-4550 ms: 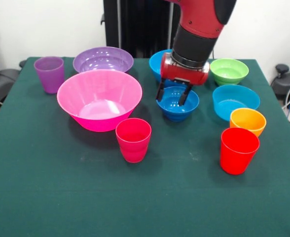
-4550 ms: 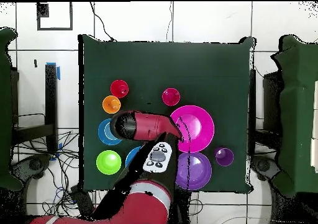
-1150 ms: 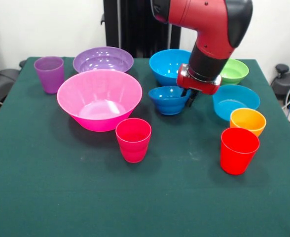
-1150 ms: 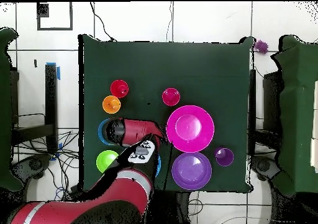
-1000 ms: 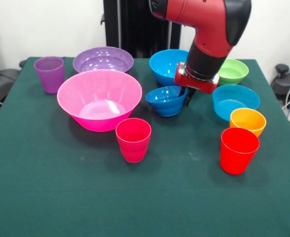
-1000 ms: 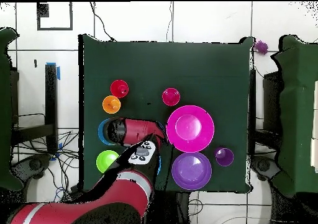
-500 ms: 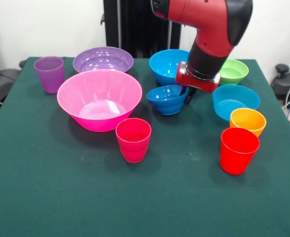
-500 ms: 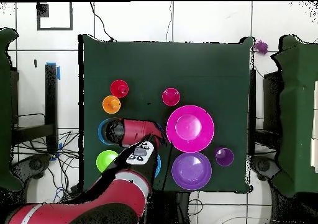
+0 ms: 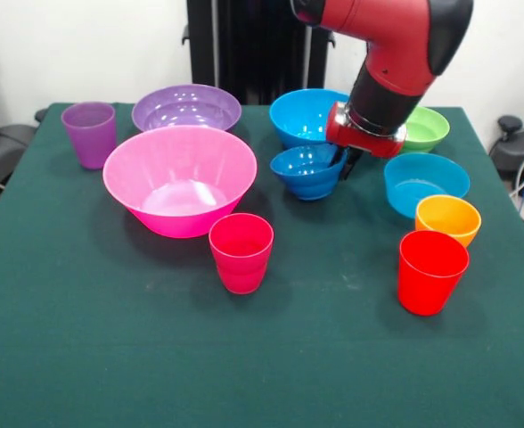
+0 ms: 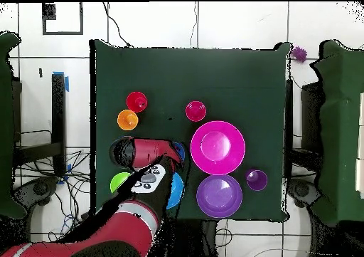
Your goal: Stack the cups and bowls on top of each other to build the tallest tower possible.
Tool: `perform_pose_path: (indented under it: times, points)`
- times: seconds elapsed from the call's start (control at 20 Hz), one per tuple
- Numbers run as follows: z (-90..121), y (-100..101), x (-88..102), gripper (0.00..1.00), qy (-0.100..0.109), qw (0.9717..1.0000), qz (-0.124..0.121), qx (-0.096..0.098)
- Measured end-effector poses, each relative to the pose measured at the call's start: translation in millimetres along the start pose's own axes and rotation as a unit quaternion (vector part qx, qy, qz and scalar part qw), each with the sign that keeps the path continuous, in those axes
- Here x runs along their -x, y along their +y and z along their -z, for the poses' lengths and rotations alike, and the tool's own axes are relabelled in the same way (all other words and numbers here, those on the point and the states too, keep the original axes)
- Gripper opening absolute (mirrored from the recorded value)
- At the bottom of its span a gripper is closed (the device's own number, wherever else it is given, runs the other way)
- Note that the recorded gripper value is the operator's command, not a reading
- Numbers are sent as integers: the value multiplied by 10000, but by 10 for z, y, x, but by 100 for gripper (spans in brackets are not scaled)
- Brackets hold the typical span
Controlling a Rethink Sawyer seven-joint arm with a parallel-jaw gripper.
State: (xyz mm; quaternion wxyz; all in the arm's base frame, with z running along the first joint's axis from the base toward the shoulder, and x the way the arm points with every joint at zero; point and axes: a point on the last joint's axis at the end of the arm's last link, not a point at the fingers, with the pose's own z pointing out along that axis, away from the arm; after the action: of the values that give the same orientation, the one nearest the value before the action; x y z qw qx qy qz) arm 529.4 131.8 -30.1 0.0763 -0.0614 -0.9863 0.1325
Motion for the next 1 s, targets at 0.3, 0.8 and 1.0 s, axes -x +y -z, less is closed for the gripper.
perform_pose_path:
  times: [0.3, 0.8, 1.0]
  points:
    - [151, -7, 46, 0, 32, 9999, 45, -140]
    - [410, -112, 255, 0, -188, 9995, -19, -241]
    - [491, -167, 324, 0, -323, 9989, 9, -350]
